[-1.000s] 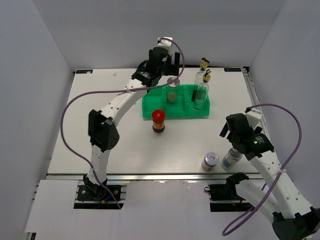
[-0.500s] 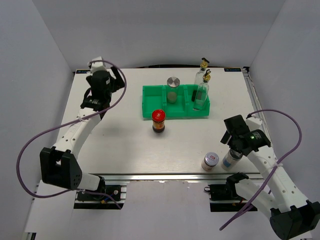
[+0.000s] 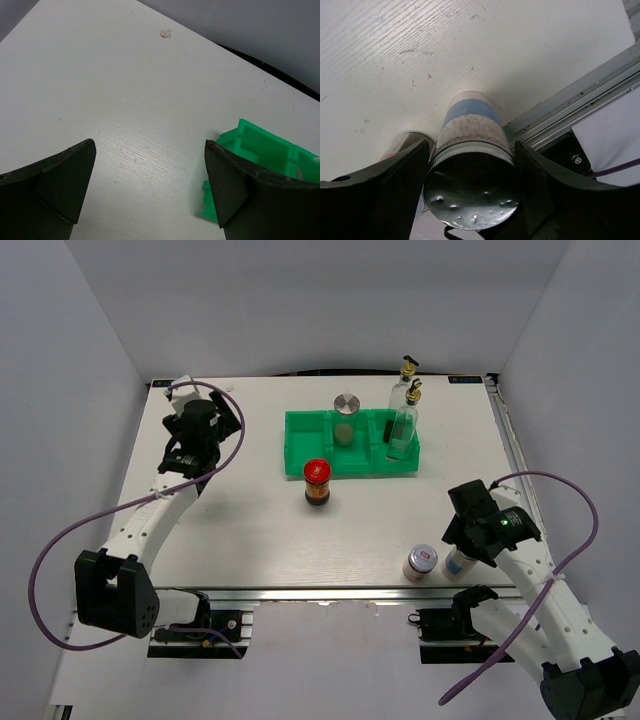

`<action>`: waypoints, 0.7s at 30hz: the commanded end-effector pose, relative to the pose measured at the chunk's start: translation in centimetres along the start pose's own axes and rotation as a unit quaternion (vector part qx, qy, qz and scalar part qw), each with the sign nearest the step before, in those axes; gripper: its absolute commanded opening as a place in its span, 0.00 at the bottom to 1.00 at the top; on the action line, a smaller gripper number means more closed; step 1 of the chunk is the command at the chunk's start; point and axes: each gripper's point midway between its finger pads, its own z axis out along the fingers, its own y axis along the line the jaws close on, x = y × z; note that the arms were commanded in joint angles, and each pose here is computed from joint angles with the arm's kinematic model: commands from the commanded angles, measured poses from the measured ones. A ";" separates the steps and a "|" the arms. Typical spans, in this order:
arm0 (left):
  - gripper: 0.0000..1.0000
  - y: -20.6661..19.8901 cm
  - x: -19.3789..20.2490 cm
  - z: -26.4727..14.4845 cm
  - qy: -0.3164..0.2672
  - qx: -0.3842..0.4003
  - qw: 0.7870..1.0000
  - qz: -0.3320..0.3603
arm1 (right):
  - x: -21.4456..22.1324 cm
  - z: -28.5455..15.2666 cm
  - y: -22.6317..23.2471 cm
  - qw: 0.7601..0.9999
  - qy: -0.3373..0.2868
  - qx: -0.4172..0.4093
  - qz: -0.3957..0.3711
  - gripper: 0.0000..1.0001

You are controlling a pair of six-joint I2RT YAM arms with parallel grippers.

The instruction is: Organize the condiment bottles

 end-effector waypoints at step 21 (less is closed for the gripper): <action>0.98 0.3 0.4 -0.4 -0.005 0.011 1.000 0.005 | -8.1 -6.7 9.4 0.948 -0.124 -0.244 -0.161 0.02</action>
